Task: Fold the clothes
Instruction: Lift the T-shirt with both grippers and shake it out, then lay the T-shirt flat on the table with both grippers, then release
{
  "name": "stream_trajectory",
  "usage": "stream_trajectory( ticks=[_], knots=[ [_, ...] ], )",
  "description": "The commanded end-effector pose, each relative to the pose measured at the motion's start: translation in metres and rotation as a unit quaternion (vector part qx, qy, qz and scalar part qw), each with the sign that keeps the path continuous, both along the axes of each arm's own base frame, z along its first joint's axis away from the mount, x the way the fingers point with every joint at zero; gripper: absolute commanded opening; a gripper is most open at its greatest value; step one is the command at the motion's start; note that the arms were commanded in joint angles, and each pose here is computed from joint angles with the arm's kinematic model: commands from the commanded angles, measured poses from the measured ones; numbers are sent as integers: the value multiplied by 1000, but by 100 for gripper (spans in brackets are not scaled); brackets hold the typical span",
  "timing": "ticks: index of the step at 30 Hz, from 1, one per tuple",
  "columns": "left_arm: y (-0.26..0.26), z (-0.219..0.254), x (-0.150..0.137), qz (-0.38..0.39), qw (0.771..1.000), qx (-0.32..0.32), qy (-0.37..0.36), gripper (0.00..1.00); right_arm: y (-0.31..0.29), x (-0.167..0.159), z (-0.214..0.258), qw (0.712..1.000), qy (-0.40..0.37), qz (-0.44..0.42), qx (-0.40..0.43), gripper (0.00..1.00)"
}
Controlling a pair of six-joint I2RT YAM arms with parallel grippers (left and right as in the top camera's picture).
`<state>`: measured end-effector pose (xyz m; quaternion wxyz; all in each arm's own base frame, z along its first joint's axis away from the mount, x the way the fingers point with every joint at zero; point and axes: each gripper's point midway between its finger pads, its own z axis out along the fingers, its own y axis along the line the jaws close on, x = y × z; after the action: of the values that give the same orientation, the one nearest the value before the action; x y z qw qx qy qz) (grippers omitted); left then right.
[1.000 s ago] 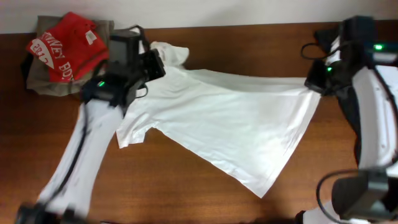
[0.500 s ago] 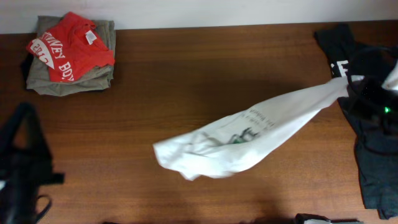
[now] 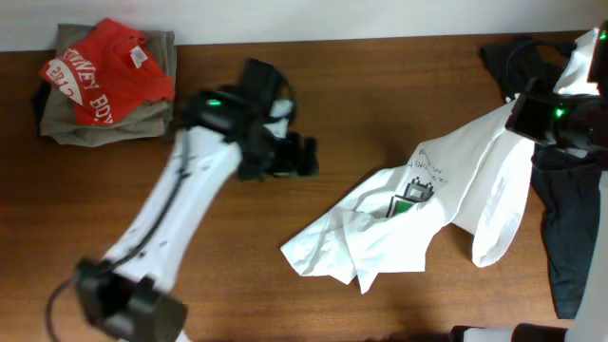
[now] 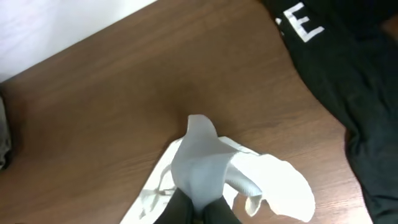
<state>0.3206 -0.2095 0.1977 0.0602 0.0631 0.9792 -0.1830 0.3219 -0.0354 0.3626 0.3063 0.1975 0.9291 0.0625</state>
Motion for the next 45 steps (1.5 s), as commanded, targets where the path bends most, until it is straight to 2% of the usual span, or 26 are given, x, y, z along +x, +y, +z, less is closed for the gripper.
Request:
stream_trajectory(
  ticks=[1,5,7,10,12,16,22,24,25,26,27,29,30,35,37,39,42,45],
  knots=[
    [-37,-34,-23,-60,997,18,55,99,-11,5,-2,1000,5,-17,-20,6],
    [-70,-70,-68,-60,989,55,123,99,-11,10,-4,1000,4,-17,-20,6],
    [-83,-96,-91,-79,986,65,132,99,-11,11,-3,1000,2,-17,-21,7],
    [-92,-123,-100,-45,987,54,146,99,-11,10,-3,1000,2,-17,-20,7],
    [-106,-137,-113,-56,985,18,163,98,-11,10,-3,1000,2,-16,-20,7],
    [-134,-149,-114,-67,984,-44,158,96,-11,9,-4,1000,5,-16,-20,7],
    [-146,-163,-110,-73,982,-63,163,89,-11,8,-5,1000,8,-16,-19,7],
    [-148,-163,-108,-74,982,-67,159,76,-11,8,-5,1000,8,-16,-19,7],
    [-148,-162,-108,-75,982,-68,158,58,-11,8,-5,1000,8,-16,-19,7],
    [-148,-162,-107,-76,982,-68,157,33,-11,8,-5,1000,8,-16,-19,7],
    [-148,-162,-107,-76,982,-68,157,12,-11,8,-5,1000,8,-16,-20,7],
    [-147,-161,-106,-75,982,-68,157,1,-11,8,-5,1000,8,-16,-19,7],
    [-142,-159,-102,-78,982,-66,157,1,-11,8,-5,1000,8,-16,-20,4],
    [-100,-118,-76,-62,991,-48,108,1,-11,8,-5,1000,8,-17,-20,4],
    [-72,-89,-66,-37,997,-21,60,1,-11,8,-5,1000,8,-17,-19,4],
    [-38,-39,-59,-6,1000,0,-26,1,-10,5,-7,1000,15,-15,-17,4],
    [-1,25,-65,31,994,-31,-102,1,-6,-5,-5,1000,18,-12,-11,4],
    [52,80,-78,95,978,-61,-176,1,-1,-23,4,1000,11,-9,-6,4]
  ],
)
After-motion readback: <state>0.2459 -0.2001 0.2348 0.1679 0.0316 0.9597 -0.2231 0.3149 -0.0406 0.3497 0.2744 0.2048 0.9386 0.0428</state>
